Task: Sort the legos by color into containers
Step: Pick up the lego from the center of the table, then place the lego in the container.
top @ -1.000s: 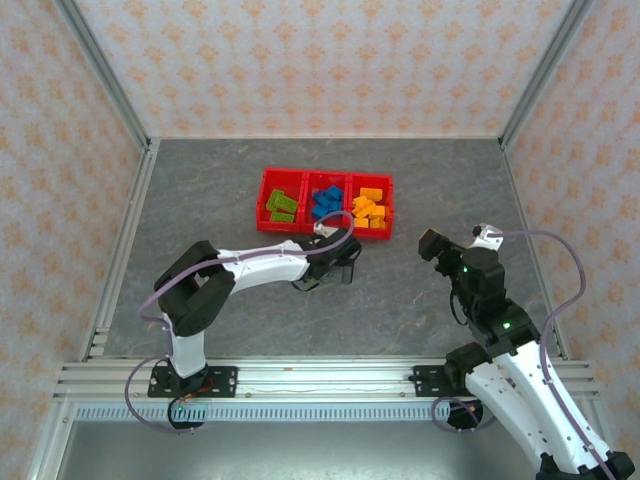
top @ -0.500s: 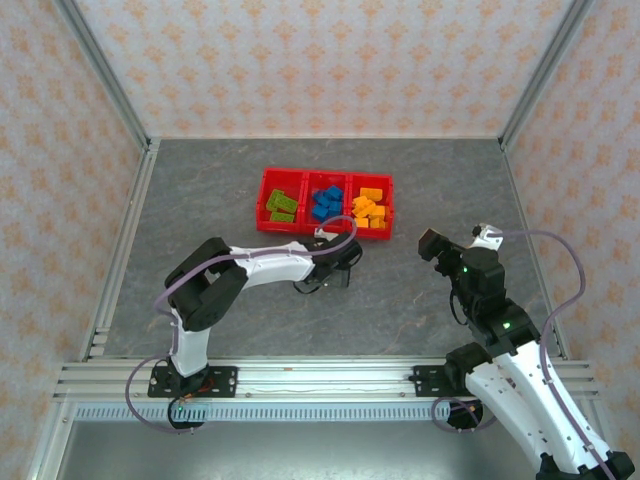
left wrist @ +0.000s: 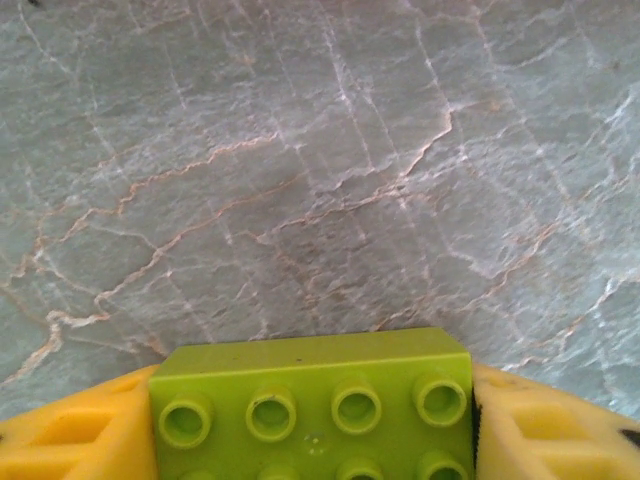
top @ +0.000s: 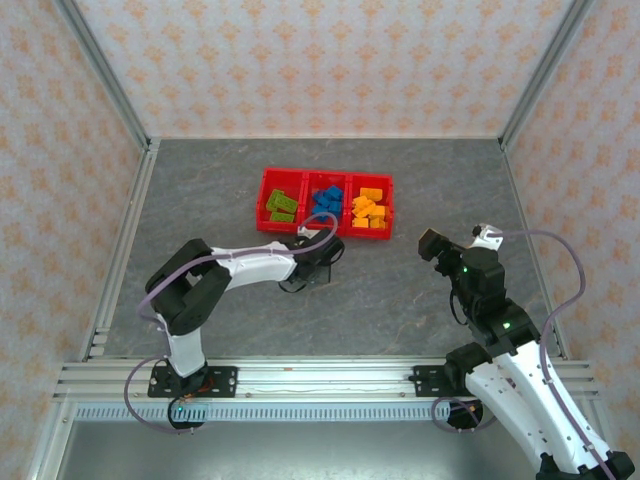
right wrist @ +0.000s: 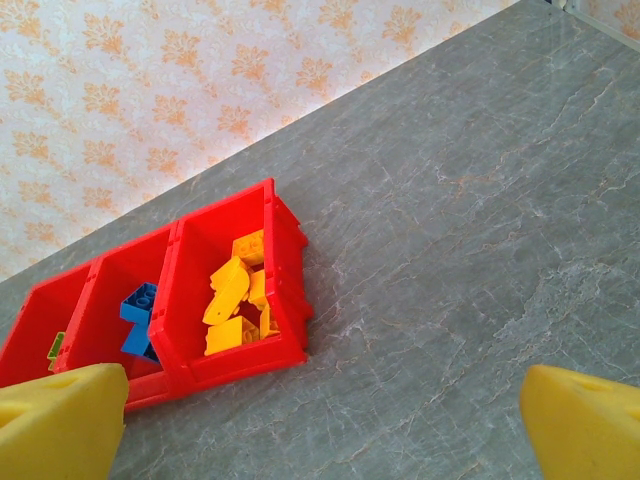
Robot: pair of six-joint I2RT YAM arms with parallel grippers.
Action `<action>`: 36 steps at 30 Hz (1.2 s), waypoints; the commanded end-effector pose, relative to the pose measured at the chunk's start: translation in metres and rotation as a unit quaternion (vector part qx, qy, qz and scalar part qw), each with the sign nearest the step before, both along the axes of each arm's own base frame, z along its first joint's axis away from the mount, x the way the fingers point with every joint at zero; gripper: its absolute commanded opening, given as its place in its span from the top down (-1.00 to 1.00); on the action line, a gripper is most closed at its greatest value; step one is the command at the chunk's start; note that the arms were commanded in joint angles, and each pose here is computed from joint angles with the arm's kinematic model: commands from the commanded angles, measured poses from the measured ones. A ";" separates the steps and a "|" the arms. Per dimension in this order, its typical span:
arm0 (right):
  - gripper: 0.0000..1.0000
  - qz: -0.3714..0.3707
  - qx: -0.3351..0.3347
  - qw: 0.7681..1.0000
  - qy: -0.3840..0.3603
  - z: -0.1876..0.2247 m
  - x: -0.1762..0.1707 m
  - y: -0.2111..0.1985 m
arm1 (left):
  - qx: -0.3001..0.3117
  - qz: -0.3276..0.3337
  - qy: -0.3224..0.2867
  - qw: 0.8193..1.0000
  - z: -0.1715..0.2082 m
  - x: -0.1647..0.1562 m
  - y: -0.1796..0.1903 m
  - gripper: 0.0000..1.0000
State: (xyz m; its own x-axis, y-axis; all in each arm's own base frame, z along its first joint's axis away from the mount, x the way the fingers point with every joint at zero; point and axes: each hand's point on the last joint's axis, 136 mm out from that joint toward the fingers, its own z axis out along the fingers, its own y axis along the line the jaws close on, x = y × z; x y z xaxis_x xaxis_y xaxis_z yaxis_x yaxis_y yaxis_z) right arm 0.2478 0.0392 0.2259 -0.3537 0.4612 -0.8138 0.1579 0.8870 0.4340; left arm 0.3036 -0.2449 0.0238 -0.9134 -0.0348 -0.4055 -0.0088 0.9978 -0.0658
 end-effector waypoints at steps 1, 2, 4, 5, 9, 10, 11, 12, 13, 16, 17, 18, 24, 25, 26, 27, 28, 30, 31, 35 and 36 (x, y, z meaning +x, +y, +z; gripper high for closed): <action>-1.00 -0.007 -0.004 1.000 -0.004 -0.001 0.003 -0.002 | 0.005 -0.003 -0.035 0.999 0.026 0.008 0.009 -0.06; -1.00 -0.007 -0.005 1.000 -0.003 -0.002 0.003 -0.002 | 0.019 0.000 -0.049 0.999 0.037 0.012 0.015 -0.05; -1.00 -0.008 -0.006 1.000 0.001 -0.004 0.005 -0.002 | 0.048 0.005 -0.079 0.996 0.061 0.022 0.026 -0.06; -1.00 -0.008 -0.008 1.000 0.004 -0.006 0.005 -0.001 | 0.061 0.005 -0.091 0.994 0.073 0.027 0.032 -0.05; -1.00 -0.010 -0.013 1.000 0.016 -0.010 0.007 -0.001 | 0.085 0.000 -0.121 0.989 0.114 0.054 0.055 -0.02; -1.00 -0.012 -0.013 1.000 0.017 -0.010 0.007 -0.002 | 0.088 0.005 -0.128 0.988 0.123 0.061 0.062 -0.02; -1.00 -0.014 -0.012 1.000 0.016 -0.009 0.007 -0.003 | 0.091 0.009 -0.136 0.987 0.133 0.070 0.070 -0.02; -1.00 -0.016 -0.011 1.000 0.014 -0.009 0.006 -0.003 | 0.098 0.013 -0.143 0.985 0.142 0.079 0.078 -0.02; -1.00 -0.019 -0.010 1.000 0.011 -0.007 0.005 -0.005 | 0.102 0.018 -0.147 0.984 0.149 0.087 0.084 -0.02; -1.00 -0.022 -0.007 1.000 0.003 -0.005 0.004 -0.006 | 0.122 0.026 -0.149 0.981 0.163 0.112 0.101 -0.02; -1.00 -0.021 -0.006 1.000 0.001 -0.004 0.004 -0.006 | 0.129 0.027 -0.148 0.980 0.165 0.122 0.104 -0.02; -1.00 -0.020 -0.006 1.000 0.002 -0.005 0.004 -0.006 | 0.136 0.029 -0.148 0.979 0.167 0.131 0.107 -0.02; -1.00 -0.015 -0.007 1.000 0.002 -0.004 0.004 -0.004 | 0.172 0.024 -0.132 0.976 0.154 0.176 0.109 -0.01; -1.00 -0.015 -0.008 1.000 0.002 -0.004 0.004 -0.004 | 0.180 0.028 -0.131 0.974 0.152 0.181 0.111 -0.01; -1.00 -0.014 -0.007 1.000 0.001 -0.003 0.004 -0.004 | 0.188 0.034 -0.131 0.973 0.150 0.187 0.112 -0.01; -1.00 -0.013 -0.006 1.000 0.000 -0.003 0.004 -0.003 | 0.192 0.039 -0.127 0.972 0.147 0.192 0.113 -0.02; -1.00 -0.012 -0.006 1.000 -0.001 -0.003 0.004 -0.003 | 0.192 0.040 -0.125 0.973 0.144 0.196 0.113 -0.02; -1.00 -0.005 -0.005 1.000 -0.001 -0.003 0.005 0.000 | 0.191 0.042 -0.122 0.973 0.137 0.203 0.112 -0.02; -1.00 -0.004 -0.005 1.000 0.000 -0.004 0.005 0.000 | 0.188 0.040 -0.120 0.974 0.135 0.206 0.110 -0.02; -1.00 -0.002 -0.005 1.000 -0.001 -0.003 0.005 0.001 | 0.182 0.044 -0.117 0.975 0.125 0.215 0.108 -0.02; -1.00 -0.001 -0.006 1.000 0.000 -0.004 0.005 0.001 | 0.183 0.050 -0.119 0.975 0.124 0.217 0.110 -0.05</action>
State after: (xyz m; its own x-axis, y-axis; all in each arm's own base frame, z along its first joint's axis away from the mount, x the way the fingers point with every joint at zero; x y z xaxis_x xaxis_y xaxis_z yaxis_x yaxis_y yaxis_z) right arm 0.2507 0.0392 0.2200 -0.3707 0.4530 -0.8108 0.1729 0.8914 0.4190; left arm 0.5156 -0.1449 0.1334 -0.8027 0.0763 -0.5914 -0.1051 0.9582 0.2662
